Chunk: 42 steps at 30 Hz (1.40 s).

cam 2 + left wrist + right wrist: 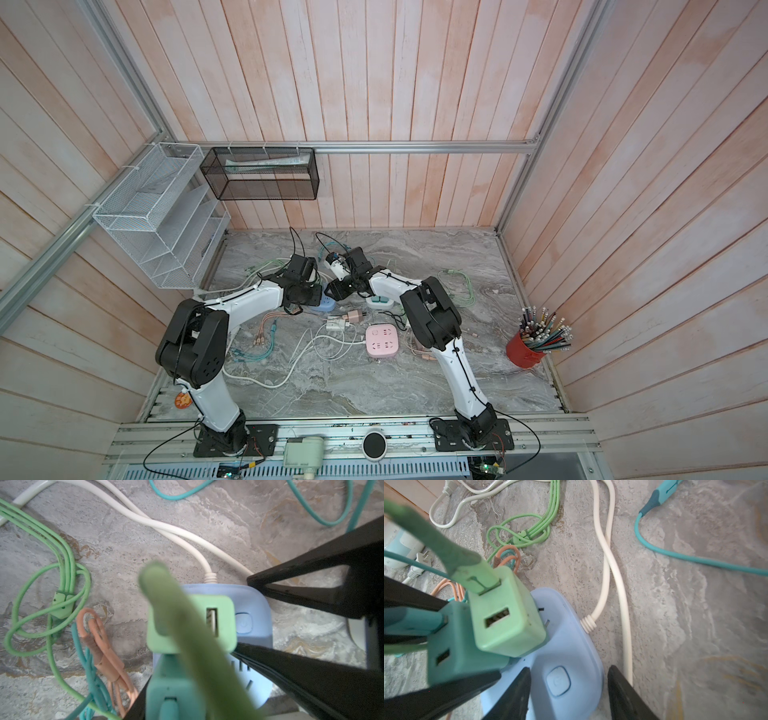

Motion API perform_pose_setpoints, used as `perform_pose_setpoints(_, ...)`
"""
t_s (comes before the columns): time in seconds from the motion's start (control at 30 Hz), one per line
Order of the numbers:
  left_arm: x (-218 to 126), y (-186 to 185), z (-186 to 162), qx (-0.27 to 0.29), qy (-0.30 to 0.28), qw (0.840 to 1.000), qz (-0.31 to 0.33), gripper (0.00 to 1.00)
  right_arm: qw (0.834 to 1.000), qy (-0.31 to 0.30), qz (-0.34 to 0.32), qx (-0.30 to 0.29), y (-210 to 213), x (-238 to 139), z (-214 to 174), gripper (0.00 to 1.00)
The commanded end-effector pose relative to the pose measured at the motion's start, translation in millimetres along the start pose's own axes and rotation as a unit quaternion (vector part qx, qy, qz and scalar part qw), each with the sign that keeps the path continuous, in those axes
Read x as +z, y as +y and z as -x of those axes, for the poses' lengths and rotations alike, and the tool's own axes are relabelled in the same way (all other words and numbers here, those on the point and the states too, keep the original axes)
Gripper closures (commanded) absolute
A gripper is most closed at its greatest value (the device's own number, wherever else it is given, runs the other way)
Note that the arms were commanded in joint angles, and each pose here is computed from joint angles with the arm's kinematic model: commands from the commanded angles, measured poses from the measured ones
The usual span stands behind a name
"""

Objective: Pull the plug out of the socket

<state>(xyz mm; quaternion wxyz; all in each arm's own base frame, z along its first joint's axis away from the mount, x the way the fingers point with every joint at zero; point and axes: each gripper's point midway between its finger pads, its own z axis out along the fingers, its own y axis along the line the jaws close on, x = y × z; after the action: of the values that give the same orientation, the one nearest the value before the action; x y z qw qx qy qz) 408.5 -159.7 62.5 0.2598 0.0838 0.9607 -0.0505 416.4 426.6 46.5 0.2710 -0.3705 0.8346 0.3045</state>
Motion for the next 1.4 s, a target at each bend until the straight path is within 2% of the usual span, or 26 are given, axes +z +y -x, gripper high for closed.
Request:
perform_pose_setpoints(0.0, -31, -22, 45, -0.003, -0.087, 0.995, -0.045, 0.75, 0.994, 0.104, -0.039, 0.008, -17, 19, -70, 0.46)
perform_pose_setpoints(0.3, -36, -20, 58, -0.044, -0.091, 0.993, -0.060, 0.75, 0.989, 0.134, -0.060, 0.008, -24, 18, -95, 0.52)
perform_pose_setpoints(0.53, -35, -13, 54, -0.051, -0.086, 0.994, -0.048, 0.75, 0.989, 0.137, -0.057, 0.012, -24, 20, -101, 0.53)
perform_pose_setpoints(0.67, -38, -7, 55, -0.069, -0.092, 0.991, -0.066, 0.76, 0.988, 0.139, -0.064, 0.009, -26, 19, -102, 0.53)
perform_pose_setpoints(0.8, -40, -7, 57, -0.039, -0.087, 0.994, -0.043, 0.76, 0.988, 0.140, -0.067, 0.006, -28, 19, -103, 0.53)
perform_pose_setpoints(0.97, -37, -26, 55, 0.011, -0.081, 0.996, -0.038, 0.76, 0.988, 0.139, -0.069, 0.008, -28, 20, -101, 0.53)
perform_pose_setpoints(1.1, -32, -28, 49, 0.043, -0.070, 0.997, 0.003, 0.76, 0.986, 0.145, -0.081, 0.010, -33, 20, -105, 0.55)
perform_pose_setpoints(1.2, -33, -24, 48, 0.043, -0.071, 0.996, 0.017, 0.77, 0.985, 0.149, -0.083, 0.013, -35, 20, -108, 0.55)
perform_pose_setpoints(1.37, -38, -19, 49, 0.016, -0.072, 0.997, -0.003, 0.77, 0.986, 0.145, -0.081, 0.022, -36, 20, -107, 0.55)
